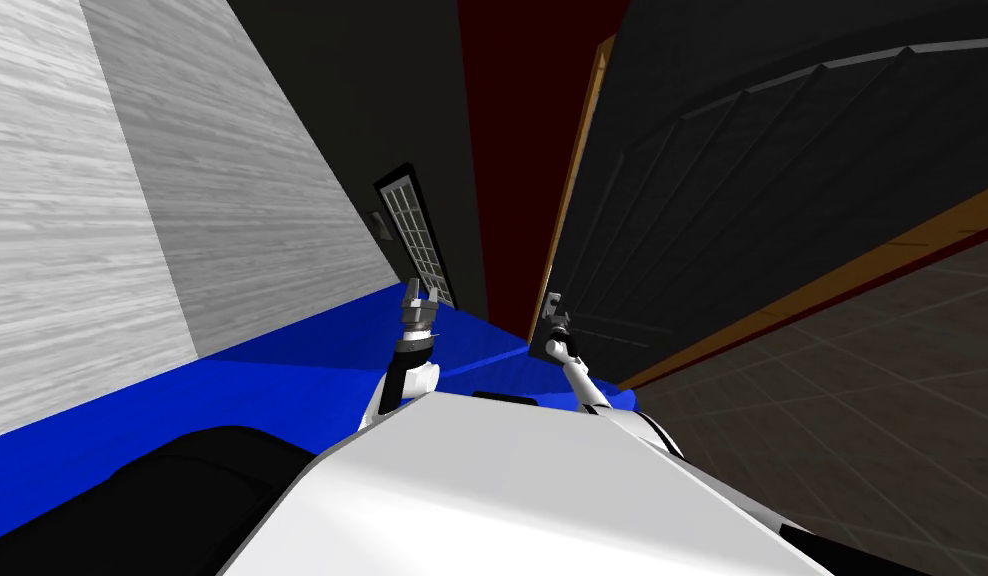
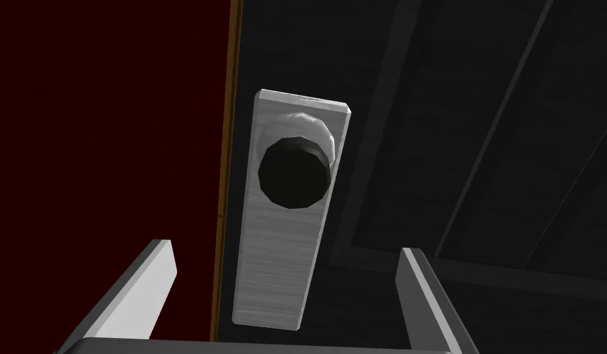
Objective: Pull the door open
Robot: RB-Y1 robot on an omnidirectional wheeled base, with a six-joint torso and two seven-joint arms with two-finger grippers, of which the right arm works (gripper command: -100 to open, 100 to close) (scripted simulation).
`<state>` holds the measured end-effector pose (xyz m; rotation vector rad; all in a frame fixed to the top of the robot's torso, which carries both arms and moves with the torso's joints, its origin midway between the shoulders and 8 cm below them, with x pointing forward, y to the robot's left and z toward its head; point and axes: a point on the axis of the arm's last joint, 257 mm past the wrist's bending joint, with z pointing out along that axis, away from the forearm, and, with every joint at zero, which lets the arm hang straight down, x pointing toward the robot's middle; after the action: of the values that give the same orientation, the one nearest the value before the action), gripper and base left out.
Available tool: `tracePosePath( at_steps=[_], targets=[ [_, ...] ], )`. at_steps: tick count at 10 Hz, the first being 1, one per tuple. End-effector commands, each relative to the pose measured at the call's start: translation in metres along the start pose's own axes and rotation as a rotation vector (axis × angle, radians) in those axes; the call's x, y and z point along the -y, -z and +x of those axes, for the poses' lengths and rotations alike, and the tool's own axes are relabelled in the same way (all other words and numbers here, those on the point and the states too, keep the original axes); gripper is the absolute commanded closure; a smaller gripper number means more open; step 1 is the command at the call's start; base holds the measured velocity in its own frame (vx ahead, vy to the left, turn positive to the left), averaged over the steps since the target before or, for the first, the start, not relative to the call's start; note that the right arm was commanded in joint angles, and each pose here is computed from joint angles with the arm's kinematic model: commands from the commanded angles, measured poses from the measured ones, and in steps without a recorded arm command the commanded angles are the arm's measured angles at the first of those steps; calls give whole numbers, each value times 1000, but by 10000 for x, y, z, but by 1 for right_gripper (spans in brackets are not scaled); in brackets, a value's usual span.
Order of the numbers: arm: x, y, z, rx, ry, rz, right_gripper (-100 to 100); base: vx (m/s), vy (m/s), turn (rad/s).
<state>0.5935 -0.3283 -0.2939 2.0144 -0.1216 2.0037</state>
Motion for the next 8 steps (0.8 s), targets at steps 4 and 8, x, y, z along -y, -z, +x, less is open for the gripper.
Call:
tracePosePath(
  at_steps=[4, 8],
  targets=[
    [77, 6, 1, 10, -106, -2, -100, -70, -25, 36],
    [-419, -15, -109, 18, -112, -46, -100, 126, 13, 106]
  ],
)
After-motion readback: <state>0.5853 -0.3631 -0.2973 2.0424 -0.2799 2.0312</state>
